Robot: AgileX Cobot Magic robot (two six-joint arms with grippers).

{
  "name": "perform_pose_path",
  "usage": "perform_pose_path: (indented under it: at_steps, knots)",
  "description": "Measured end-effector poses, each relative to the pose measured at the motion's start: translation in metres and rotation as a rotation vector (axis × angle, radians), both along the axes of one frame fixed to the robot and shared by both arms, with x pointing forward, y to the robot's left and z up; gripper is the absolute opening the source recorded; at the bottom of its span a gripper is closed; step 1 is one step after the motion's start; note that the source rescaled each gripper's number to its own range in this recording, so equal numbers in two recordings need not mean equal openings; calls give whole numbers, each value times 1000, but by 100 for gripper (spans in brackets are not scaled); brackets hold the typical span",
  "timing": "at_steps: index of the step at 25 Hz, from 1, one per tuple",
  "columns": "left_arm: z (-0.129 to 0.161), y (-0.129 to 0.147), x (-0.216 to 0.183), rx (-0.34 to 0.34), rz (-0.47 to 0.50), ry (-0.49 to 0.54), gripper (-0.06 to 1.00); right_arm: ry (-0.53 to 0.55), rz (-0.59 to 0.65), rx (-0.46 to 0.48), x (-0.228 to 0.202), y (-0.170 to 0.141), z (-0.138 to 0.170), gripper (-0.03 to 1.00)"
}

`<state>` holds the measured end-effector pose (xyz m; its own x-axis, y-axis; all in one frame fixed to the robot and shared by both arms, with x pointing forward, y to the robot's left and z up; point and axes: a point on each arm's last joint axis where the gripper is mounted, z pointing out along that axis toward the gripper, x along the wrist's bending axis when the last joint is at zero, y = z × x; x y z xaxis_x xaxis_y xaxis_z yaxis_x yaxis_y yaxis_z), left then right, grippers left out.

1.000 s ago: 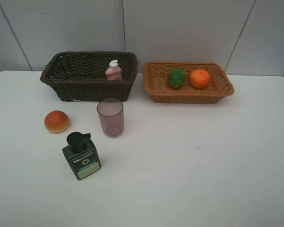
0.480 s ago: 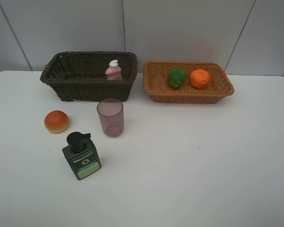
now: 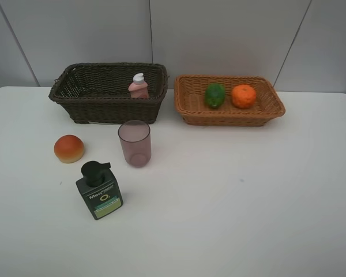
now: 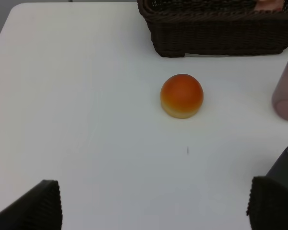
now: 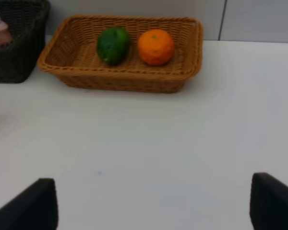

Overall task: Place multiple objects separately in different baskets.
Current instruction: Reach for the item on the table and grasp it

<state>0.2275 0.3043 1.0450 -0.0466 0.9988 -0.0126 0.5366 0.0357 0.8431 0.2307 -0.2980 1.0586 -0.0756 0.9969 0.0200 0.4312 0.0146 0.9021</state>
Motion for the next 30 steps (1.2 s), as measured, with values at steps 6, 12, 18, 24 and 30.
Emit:
perform_pose_path:
  at_steps: [6, 12, 18, 24, 30]
  knots:
    - [0, 0, 0, 0, 0, 0, 100, 0, -119, -3, 0, 1, 0, 72]
    - [0, 0, 0, 0, 0, 0, 100, 0, -137, -3, 0, 1, 0, 72]
    - [0, 0, 0, 0, 0, 0, 100, 0, -137, -3, 0, 1, 0, 72]
    - [0, 0, 0, 0, 0, 0, 100, 0, -137, -3, 0, 1, 0, 72]
    - [0, 0, 0, 0, -5, 0, 100, 0, -137, -3, 0, 1, 0, 72]
